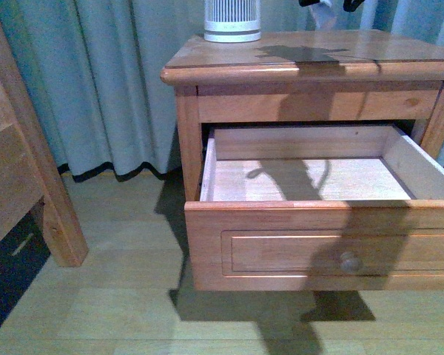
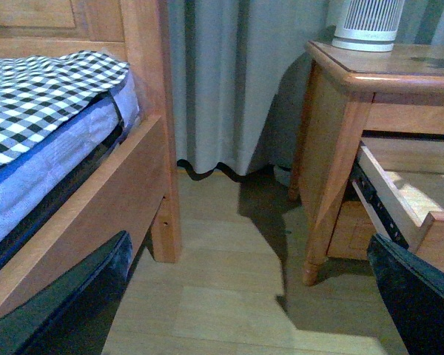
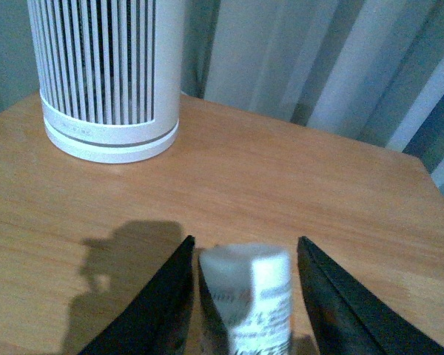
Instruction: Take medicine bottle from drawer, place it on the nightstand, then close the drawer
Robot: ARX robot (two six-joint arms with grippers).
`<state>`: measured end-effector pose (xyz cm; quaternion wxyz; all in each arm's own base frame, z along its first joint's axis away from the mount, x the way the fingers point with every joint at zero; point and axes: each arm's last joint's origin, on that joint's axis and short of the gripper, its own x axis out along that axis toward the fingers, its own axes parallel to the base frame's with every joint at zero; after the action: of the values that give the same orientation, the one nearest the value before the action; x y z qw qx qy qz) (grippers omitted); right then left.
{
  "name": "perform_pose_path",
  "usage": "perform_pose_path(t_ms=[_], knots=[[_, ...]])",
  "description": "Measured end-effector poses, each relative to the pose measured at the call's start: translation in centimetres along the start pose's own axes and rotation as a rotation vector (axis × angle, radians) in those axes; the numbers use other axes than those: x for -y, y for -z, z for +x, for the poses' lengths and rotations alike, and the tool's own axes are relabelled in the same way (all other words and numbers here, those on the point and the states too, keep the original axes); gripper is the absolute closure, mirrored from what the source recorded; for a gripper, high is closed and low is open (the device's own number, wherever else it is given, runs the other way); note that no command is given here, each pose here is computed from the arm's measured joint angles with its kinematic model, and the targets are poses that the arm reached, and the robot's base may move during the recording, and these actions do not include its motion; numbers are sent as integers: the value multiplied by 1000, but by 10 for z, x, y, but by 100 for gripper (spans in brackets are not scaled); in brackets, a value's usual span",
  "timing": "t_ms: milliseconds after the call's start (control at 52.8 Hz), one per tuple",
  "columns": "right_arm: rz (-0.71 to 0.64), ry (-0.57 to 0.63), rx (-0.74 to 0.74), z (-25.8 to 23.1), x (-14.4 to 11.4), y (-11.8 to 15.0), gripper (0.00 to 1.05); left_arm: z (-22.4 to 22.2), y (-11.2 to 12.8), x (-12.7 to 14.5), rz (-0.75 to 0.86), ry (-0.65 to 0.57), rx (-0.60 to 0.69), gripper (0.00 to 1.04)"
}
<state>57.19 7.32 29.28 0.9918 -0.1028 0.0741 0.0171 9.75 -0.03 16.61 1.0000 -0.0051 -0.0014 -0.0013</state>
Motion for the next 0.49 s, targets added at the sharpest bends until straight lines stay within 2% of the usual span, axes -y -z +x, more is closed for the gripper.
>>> perform_pose_path(t_ms=[152,284,398,493], knots=[[10,1,-24,2,-4,21,24,0,0,0,0,0,0,6],[28,-14,-10,-8,-3,22,5,0,0,0,0,0,0,6],[61,-35,48,-33,2,2,7,0,0,0,0,0,0,6],[107,-60,130,-75,11,-28,7,0,0,0,0,0,0,6]])
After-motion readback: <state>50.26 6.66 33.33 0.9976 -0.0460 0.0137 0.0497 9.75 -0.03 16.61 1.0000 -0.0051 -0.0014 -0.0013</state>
